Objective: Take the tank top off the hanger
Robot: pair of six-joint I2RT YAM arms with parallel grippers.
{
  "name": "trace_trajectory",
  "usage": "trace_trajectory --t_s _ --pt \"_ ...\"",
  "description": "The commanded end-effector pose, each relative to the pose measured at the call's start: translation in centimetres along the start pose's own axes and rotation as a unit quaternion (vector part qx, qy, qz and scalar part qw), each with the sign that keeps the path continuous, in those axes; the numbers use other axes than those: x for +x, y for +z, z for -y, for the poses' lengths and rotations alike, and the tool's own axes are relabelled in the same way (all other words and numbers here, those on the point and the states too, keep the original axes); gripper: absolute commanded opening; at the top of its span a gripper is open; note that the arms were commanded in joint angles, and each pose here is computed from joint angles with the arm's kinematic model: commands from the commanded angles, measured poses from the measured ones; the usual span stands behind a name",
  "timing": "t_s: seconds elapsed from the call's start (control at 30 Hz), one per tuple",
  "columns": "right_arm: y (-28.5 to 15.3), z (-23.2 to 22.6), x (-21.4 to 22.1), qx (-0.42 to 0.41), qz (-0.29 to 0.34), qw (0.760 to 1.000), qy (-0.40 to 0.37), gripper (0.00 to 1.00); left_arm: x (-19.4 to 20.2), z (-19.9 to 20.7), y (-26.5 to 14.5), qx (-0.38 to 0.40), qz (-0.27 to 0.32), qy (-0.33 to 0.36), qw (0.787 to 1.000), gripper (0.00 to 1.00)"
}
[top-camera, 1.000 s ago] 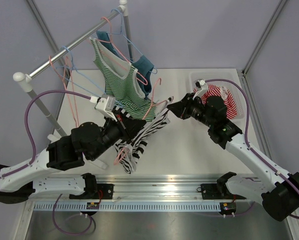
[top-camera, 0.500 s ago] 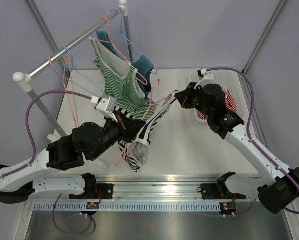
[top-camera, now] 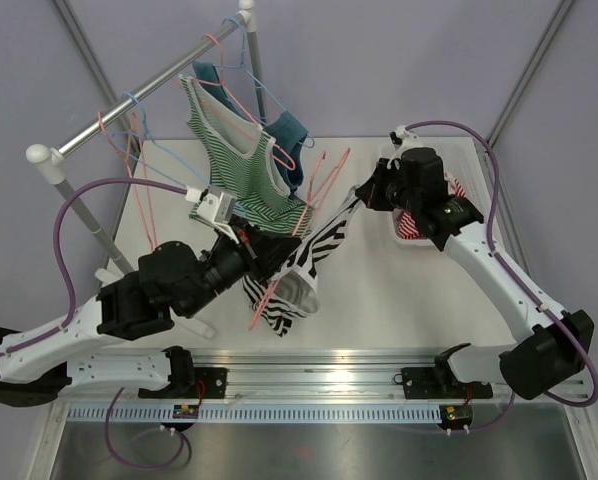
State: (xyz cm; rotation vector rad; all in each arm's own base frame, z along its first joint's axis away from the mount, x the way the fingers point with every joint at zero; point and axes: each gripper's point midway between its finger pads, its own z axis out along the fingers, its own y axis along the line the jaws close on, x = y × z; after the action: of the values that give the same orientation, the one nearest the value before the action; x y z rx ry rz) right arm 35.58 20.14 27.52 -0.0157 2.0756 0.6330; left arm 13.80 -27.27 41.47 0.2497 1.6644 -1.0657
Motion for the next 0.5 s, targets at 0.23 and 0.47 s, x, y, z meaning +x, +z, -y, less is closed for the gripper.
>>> trace_trajectory --t_s 0.23,0.47 --pt "-13.2 -11.1 -5.7 -0.265 0.070 0.960 -0.053 0.00 -11.4 7.7 4.4 0.062 0.235 0.114 0.963 0.00" --pt "-20.5 -13.9 -6.0 -0.339 0.090 0.933 -0.082 0.00 -16.1 6.0 6.8 -0.062 0.315 0.159 0.934 0.00"
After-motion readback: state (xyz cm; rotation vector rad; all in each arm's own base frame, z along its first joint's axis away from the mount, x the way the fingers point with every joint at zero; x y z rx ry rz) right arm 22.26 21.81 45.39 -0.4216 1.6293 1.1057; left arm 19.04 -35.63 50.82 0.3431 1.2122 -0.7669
